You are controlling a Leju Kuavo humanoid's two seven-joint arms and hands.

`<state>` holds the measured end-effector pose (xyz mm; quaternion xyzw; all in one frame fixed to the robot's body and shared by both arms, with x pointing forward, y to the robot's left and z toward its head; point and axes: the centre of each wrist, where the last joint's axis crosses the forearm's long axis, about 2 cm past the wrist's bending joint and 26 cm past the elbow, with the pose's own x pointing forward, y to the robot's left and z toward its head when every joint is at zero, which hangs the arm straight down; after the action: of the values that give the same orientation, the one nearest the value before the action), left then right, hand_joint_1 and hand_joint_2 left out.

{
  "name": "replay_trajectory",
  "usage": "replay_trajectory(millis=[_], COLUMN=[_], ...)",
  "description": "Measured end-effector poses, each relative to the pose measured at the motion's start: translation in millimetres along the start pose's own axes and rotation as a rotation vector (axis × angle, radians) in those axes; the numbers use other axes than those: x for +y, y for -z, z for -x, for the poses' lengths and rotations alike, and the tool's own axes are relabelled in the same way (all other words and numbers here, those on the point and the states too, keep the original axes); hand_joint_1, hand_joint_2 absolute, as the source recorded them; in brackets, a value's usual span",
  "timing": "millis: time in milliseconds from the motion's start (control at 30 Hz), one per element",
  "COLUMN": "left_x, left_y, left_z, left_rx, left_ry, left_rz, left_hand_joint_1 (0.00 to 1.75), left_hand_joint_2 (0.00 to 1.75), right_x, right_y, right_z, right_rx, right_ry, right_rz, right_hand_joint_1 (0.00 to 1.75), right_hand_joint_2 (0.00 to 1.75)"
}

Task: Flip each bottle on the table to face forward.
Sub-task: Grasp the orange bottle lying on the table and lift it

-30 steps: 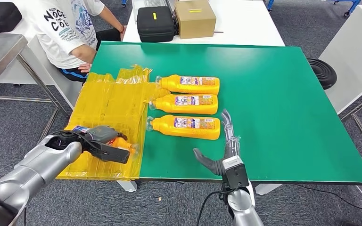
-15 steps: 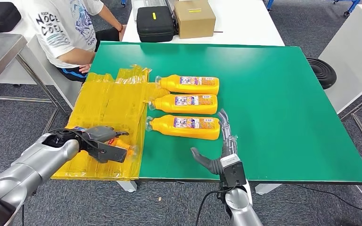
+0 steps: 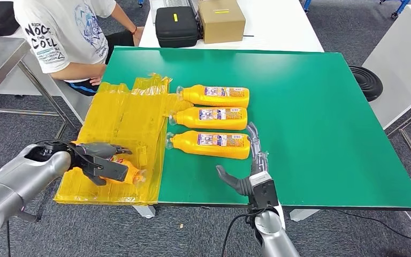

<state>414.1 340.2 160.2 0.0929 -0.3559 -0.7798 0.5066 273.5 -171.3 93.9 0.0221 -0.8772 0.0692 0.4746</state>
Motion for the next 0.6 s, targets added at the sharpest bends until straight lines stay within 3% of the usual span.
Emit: replay_trajectory(millis=[600], left_x=[-2.5], left_y=[-8.7], left_z=[1.6], left_rx=[-0.021], left_ry=[0.012], left_rz=[0.009], left_hand_joint_1=[0.0], left_hand_joint_2=[1.75], right_x=[-2.2], right_y=[-0.9], right_z=[2.6], right_rx=[0.008], right_ry=[-0.006], right_rz=[-0.003], right_hand_joint_1=[0.0], right_hand_joint_2=[1.75])
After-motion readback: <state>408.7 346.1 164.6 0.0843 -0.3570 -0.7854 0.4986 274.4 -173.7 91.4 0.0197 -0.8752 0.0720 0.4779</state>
